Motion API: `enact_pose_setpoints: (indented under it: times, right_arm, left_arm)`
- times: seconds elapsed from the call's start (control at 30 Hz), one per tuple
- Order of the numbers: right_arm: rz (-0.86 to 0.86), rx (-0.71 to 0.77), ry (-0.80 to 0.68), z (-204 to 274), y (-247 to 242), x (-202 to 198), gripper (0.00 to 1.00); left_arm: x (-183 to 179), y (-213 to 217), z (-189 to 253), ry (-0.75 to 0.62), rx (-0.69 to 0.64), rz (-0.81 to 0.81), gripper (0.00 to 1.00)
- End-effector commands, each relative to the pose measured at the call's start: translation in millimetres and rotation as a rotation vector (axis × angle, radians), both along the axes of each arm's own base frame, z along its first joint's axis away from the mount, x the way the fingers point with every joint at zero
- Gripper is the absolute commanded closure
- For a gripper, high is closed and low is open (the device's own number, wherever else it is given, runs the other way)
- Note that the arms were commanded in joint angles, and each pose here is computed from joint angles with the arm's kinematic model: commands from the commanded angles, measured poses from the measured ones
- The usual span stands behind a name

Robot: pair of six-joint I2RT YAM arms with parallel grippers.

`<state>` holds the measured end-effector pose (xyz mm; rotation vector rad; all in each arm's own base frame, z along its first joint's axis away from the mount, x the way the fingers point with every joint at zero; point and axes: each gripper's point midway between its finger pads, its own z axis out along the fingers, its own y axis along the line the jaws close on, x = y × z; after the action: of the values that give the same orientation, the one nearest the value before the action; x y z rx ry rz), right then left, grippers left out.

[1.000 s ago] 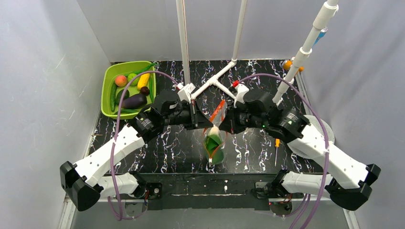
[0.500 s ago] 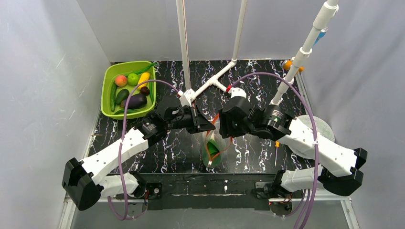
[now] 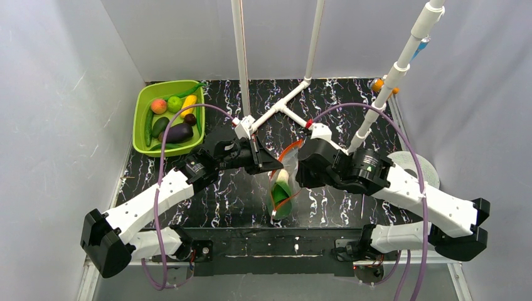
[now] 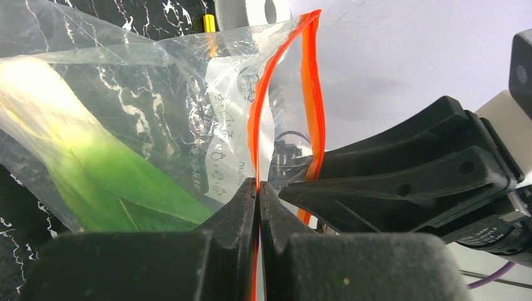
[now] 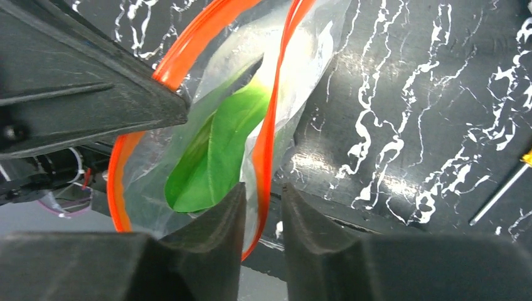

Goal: Place the food in the zip-top bag and seal the zipper
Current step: Adjust the zipper food storage bag at the center of the board.

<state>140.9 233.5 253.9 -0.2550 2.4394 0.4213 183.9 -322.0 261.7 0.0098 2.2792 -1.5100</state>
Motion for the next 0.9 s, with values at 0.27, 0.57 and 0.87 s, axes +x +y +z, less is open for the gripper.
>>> enact_pose_setpoints:
  times: [0.27, 0.57, 0.87]
  right_arm:
    - [-0.023, 0.029, -0.095, 22, 11, 19, 0.99]
    - [-0.022, -0.004, -0.229, 61, 12, 41, 0.99]
    - [-0.082, -0.075, -0.241, 64, 11, 58, 0.99]
  left_arm:
    - [-2, 6, 20, -0.078, 0.016, -0.011, 1.00]
    - [-1, 51, 19, -0.250, 0.310, -0.002, 0.58]
    - [18, 92, 21, -0.469, 0.599, -0.018, 0.28]
